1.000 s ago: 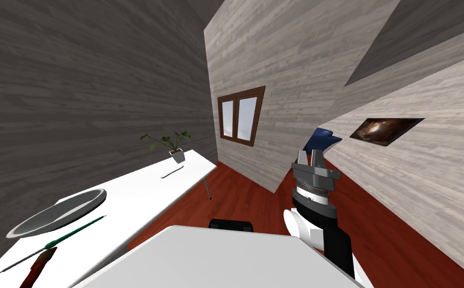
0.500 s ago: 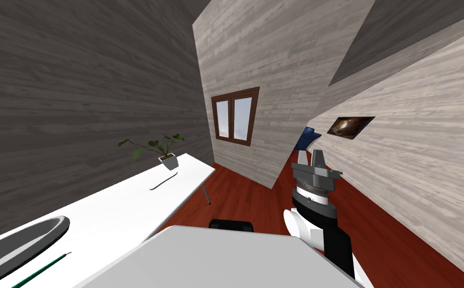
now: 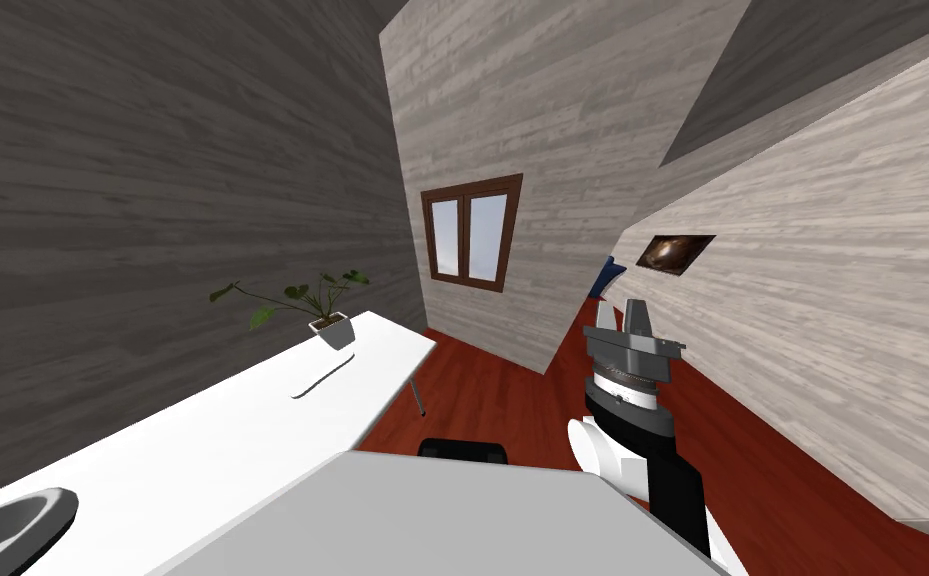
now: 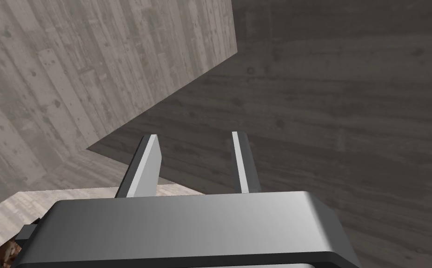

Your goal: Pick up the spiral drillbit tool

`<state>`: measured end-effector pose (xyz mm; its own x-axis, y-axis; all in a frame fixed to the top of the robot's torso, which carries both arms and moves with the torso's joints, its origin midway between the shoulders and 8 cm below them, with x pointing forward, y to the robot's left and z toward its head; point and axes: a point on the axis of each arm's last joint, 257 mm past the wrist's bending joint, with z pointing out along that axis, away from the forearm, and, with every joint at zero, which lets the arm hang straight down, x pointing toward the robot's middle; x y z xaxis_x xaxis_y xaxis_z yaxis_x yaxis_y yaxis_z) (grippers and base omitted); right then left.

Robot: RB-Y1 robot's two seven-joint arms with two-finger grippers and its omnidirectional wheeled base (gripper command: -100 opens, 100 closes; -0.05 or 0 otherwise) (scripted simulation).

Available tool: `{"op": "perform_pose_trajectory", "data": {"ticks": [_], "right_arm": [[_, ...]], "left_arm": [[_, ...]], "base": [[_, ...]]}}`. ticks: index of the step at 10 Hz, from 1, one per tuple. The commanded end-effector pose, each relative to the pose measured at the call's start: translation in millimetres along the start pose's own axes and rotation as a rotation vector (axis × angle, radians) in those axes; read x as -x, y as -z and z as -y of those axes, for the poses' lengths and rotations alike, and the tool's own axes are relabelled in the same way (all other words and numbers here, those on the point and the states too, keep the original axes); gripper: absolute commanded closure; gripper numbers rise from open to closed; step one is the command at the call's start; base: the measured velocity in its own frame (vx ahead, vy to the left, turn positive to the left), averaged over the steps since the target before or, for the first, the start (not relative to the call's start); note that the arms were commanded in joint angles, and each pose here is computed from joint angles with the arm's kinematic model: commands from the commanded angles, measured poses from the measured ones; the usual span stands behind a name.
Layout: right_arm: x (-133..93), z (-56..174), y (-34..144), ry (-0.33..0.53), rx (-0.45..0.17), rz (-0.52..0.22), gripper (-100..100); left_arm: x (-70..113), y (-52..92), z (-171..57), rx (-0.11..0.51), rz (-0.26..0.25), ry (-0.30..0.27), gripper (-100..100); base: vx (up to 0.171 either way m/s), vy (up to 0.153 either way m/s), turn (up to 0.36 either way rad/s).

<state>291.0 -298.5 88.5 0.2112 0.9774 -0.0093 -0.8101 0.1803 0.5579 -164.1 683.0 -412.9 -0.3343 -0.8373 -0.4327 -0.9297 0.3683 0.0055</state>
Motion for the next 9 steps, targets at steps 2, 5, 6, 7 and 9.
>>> {"op": "perform_pose_trajectory", "data": {"ticks": [2,5,6,7,9], "right_arm": [[0.0,0.0,0.0,0.0,0.0,0.0,0],[0.0,0.0,0.0,0.0,0.0,0.0,0],[0.0,0.0,0.0,0.0,0.0,0.0,0],[0.0,0.0,0.0,0.0,0.0,0.0,0],[0.0,0.0,0.0,0.0,0.0,0.0,0]], "left_arm": [[7.3,-10.9,28.6,-0.04,-0.006,-0.053,-100],[2.9,-11.2,29.1,-0.046,-0.007,-0.058,-100],[3.8,-11.2,29.8,-0.049,-0.004,-0.038,-100],[9.9,-20.1,56.2,-0.082,-0.012,-0.102,-100],[4.8,-20.3,55.2,-0.084,-0.016,-0.106,-100]], "base": [[0.015,0.026,0.15],[0.02,0.006,0.025],[0.0,0.0,0.0],[0.025,0.022,0.256],[0.027,0.017,0.079]]}}
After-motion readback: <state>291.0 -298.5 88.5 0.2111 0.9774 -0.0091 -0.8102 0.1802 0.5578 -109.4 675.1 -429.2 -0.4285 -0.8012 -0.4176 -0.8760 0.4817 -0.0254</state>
